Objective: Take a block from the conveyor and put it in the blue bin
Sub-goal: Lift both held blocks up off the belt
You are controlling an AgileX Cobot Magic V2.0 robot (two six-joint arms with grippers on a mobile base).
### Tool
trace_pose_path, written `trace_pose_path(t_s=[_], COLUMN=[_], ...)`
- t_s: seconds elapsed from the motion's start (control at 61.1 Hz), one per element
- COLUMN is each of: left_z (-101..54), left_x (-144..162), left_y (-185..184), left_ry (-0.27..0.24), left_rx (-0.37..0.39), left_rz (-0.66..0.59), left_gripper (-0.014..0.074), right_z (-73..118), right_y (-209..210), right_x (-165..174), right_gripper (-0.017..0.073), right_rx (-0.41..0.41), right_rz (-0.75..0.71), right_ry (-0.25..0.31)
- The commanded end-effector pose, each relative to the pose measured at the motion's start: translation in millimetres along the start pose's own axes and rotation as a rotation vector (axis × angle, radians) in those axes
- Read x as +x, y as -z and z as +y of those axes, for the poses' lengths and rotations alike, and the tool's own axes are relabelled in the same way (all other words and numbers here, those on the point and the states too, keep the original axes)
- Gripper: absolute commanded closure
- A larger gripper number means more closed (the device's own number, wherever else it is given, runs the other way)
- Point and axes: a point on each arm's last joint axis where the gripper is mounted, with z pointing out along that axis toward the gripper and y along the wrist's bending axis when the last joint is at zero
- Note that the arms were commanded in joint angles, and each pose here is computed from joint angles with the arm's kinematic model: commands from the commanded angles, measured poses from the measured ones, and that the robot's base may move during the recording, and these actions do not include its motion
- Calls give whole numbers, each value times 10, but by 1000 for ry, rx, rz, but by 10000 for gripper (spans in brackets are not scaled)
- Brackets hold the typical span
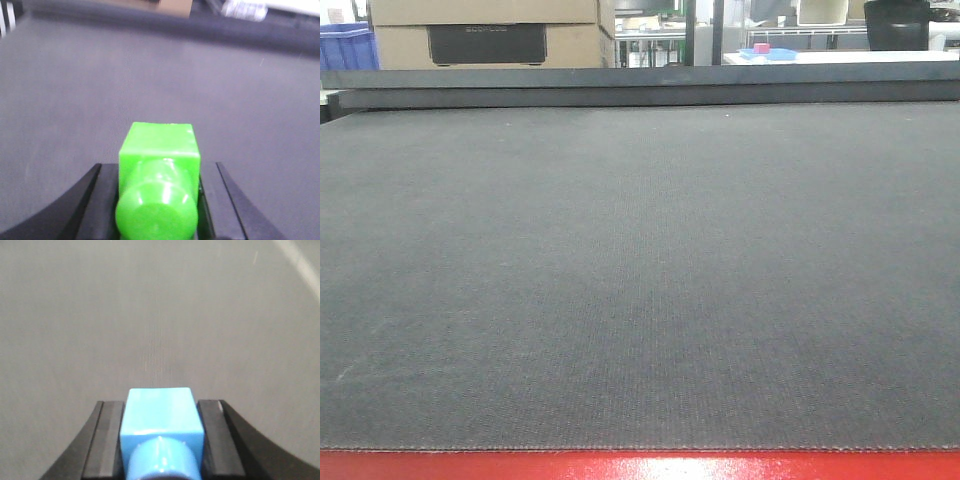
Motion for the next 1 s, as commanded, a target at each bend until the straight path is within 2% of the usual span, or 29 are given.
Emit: trace_pose_path(t_s=[0.0, 0.098, 0.196, 0.246, 0.393, 0.508, 0.982], left_z=[-18, -24, -19, -18, -27, -32, -35], left_x=[-76, -115, -144, -157, -180, -187, -191], left_y=[163, 300, 431, 492, 656, 742, 795], left_ry=[0, -34, -133, -165, -169, -169, -170], left_rx=[12, 13, -8, -15, -12, -10, -9], left_rz=[-94, -156, -213, -242, -315, -352, -378], left_gripper=[704, 704, 704, 704, 704, 704, 704], right_z=[-2, 0, 1, 1, 2, 2, 2], right_y=[168, 332, 474, 546, 720, 777, 783], right_x=[-65, -101, -135, -157, -193, -192, -191], right_gripper=[721, 721, 721, 721, 721, 721, 721], right_rx=[4, 5, 6, 6, 8, 8, 8], right_rz=[-106, -188, -272, -324, -436, -463, -466], right_ry=[11, 11, 12, 12, 13, 13, 13])
